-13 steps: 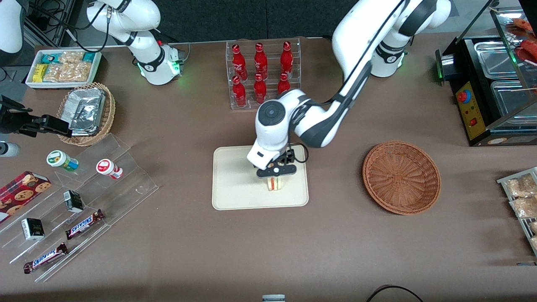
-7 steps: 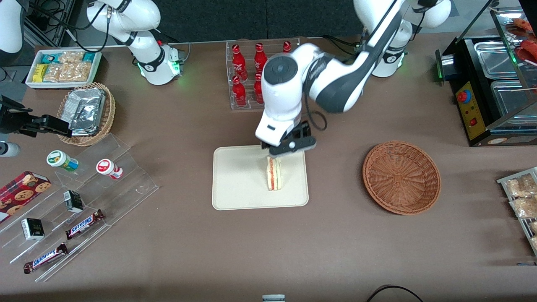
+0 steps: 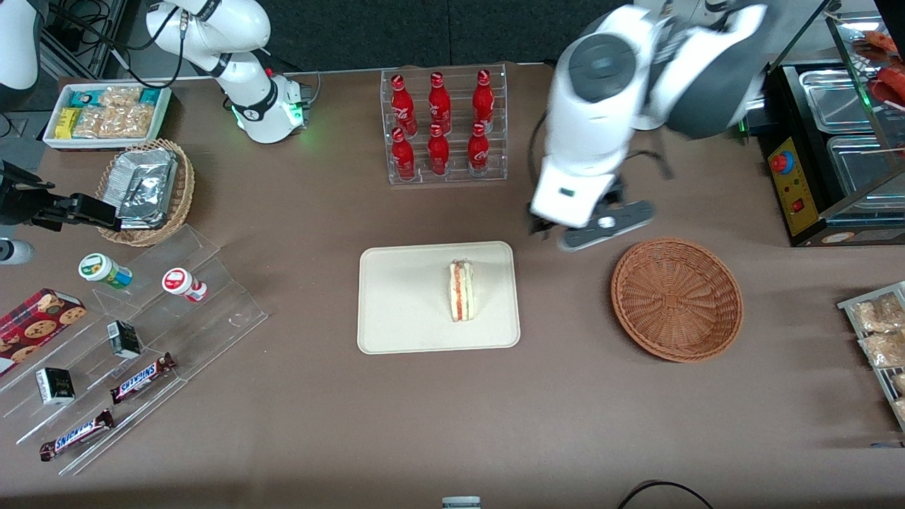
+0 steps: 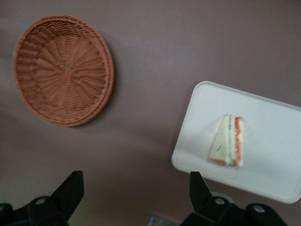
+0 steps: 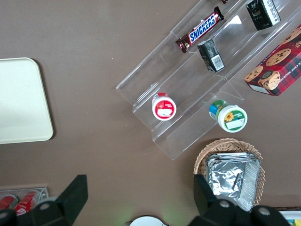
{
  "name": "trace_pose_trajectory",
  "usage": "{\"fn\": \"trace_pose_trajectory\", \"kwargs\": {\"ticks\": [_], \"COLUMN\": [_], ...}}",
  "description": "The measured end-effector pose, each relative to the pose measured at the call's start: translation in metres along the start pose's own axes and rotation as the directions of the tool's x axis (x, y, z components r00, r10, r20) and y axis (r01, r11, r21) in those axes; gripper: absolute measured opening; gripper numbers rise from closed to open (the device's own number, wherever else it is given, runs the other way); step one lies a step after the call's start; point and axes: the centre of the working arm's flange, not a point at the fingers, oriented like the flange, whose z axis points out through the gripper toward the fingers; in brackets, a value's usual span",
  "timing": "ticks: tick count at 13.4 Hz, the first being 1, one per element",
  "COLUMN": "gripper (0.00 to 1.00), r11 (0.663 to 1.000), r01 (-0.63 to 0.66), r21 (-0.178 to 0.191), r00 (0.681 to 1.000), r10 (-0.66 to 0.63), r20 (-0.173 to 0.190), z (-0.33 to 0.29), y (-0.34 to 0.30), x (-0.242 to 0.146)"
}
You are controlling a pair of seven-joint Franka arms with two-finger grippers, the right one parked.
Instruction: Place sandwich from basket to tray
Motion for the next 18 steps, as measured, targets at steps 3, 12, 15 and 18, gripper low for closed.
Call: {"fn": "trace_pose_trajectory", "kwargs": {"ticks": [3, 12, 15, 18], "gripper": [1.0, 1.0, 1.0, 1.0], "r11": [0.997, 0.959, 0.961, 0.952], "r01": [-0.071, -0.267, -0.259, -0.289], "r21": [-0.022, -0.095, -0.097, -0.096], "r00": [0.997, 0.954, 0.956, 0.948], "r10": [0.071, 0.276, 0.269, 0.299], "r20": [0.03, 0.112, 0.115, 0.11], "z": [-0.026, -0.03, -0.028, -0.03], "y": [-0.062, -0.257, -0.268, -0.253], "x": [0.017, 0.085, 0.09, 0.084]}}
